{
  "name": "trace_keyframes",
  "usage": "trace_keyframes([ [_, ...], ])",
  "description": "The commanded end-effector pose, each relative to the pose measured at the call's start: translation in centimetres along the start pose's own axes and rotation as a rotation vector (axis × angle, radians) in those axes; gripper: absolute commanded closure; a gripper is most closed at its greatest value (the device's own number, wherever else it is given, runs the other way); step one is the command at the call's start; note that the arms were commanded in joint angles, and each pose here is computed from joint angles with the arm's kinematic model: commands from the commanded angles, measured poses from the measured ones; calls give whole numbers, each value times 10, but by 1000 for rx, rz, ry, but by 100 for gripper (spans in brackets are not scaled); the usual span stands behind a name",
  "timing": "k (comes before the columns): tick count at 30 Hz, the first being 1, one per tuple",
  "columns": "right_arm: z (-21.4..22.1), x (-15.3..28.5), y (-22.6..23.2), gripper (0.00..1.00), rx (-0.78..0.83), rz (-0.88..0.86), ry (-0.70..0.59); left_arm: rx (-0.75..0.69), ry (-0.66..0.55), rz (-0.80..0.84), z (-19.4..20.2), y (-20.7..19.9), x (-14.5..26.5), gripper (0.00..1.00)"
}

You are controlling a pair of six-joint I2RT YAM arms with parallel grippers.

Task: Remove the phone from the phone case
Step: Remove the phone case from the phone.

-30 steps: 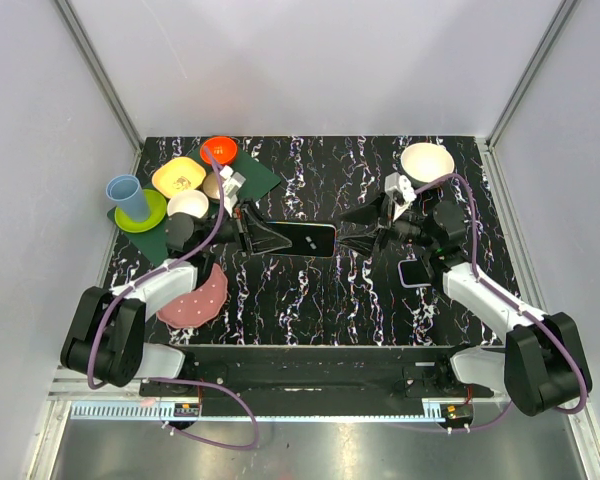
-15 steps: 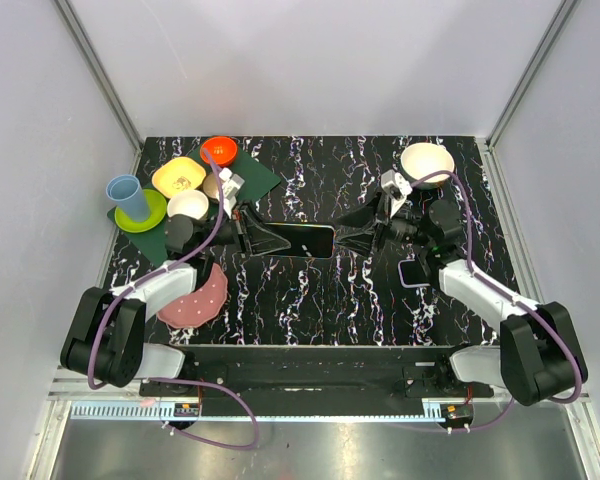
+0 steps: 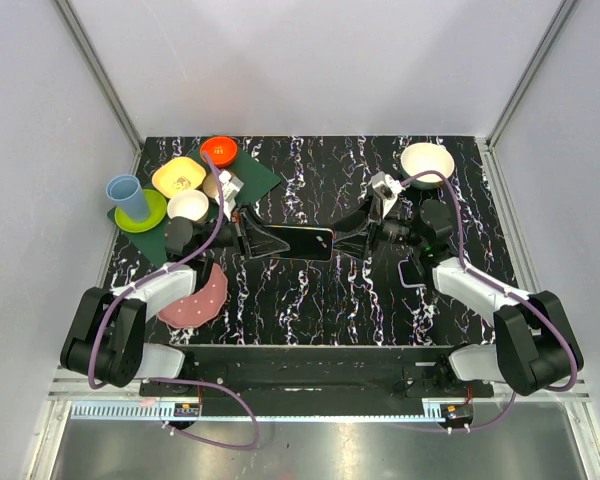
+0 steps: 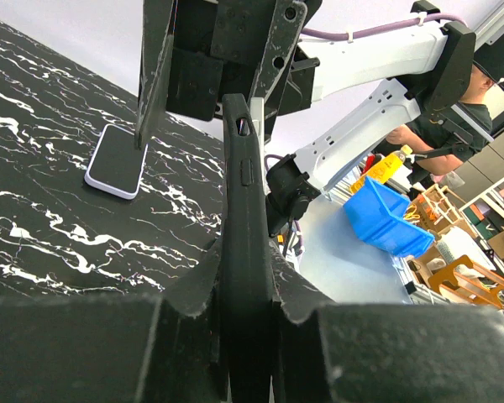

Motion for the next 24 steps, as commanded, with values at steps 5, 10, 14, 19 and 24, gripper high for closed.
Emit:
trace_keyframes([
  [5,2,-20,16,32,-8,-130,33,-436,-225,64,-37,-25,-5,100],
  [10,1,-24,19,32,-18,-138,23,-436,-224,64,-36,-25,-5,100],
  [14,-2,-26,22,34,-15,-138,3,-428,-220,62,-35,-22,-6,100],
  [19,-1,-30,24,39,-23,-149,7,-414,-219,60,-34,-20,-7,100],
  [24,3,-35,24,42,-36,-157,18,-414,-220,58,-34,-20,-7,100],
])
Point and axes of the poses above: each gripper's point midway between its finger pads, its own x axis back along the fingers, its own y axis along the line the jaws close on, z = x × y, the point moved 10 cm from there along x, back along the fingers, and after that the axes turned 8 degrees about -x, right-handed, at the moved point
